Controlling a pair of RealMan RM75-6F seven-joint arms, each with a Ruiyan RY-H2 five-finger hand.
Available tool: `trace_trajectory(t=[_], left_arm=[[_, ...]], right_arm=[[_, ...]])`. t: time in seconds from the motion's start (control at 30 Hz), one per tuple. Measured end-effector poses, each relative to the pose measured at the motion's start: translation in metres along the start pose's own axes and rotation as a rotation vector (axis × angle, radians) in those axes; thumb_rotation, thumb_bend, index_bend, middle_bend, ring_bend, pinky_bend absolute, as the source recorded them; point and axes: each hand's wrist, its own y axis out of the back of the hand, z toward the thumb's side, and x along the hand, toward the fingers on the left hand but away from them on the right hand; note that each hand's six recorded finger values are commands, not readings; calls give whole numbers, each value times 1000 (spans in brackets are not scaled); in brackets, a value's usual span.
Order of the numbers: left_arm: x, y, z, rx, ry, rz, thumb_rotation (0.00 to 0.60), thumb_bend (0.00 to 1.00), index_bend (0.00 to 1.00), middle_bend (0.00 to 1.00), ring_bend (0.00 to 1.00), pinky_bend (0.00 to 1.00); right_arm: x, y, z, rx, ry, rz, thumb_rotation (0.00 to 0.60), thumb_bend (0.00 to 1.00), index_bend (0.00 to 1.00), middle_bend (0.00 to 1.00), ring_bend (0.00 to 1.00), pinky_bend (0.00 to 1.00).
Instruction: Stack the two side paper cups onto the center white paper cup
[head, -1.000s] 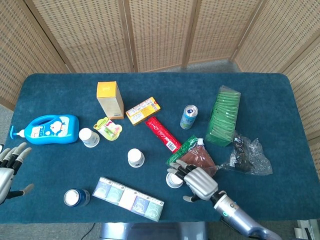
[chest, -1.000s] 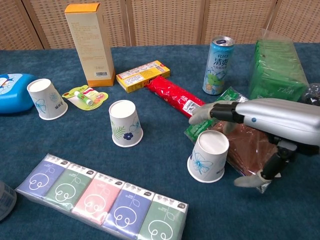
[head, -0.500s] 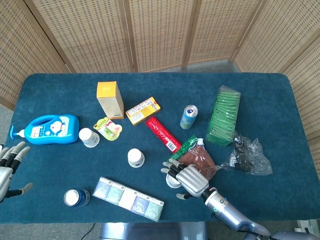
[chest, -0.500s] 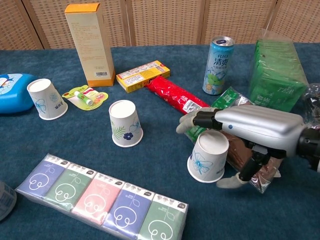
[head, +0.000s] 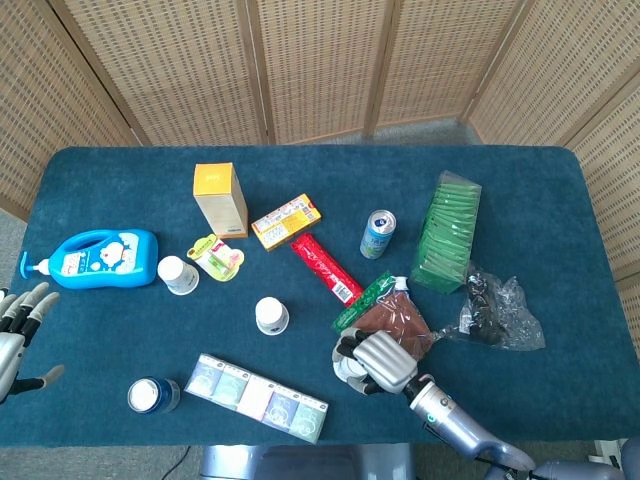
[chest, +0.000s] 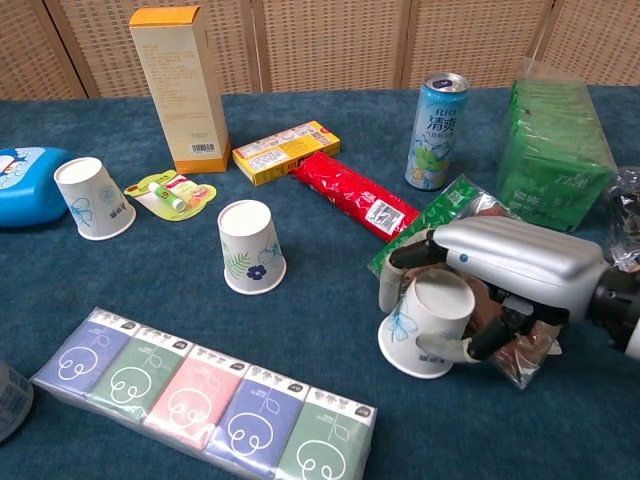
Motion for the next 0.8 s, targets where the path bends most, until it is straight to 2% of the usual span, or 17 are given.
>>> trace_trajectory(t=[0.17, 0.47, 0.6, 0.8], left_arm=[[0, 0, 0, 0, -1, 0, 600, 227, 0, 0, 0, 0], [-1, 1, 2, -2, -8, 3, 600, 227, 0, 0, 0, 0], [-1, 1, 2, -2, -7, 2, 600, 227, 0, 0, 0, 0], [-1, 1, 2, -3, -7, 2, 600, 227, 0, 0, 0, 0]], right_arm=[[1, 4, 1, 1, 3, -19, 600, 562, 453, 437, 281, 614], [7, 10, 0, 15, -3, -30, 600, 642, 485, 466, 312, 660], [9, 13, 2, 16, 1, -41, 600, 642, 484, 468, 313, 660], [9, 28, 12, 27, 38, -94, 600, 637, 486, 467, 313, 661]])
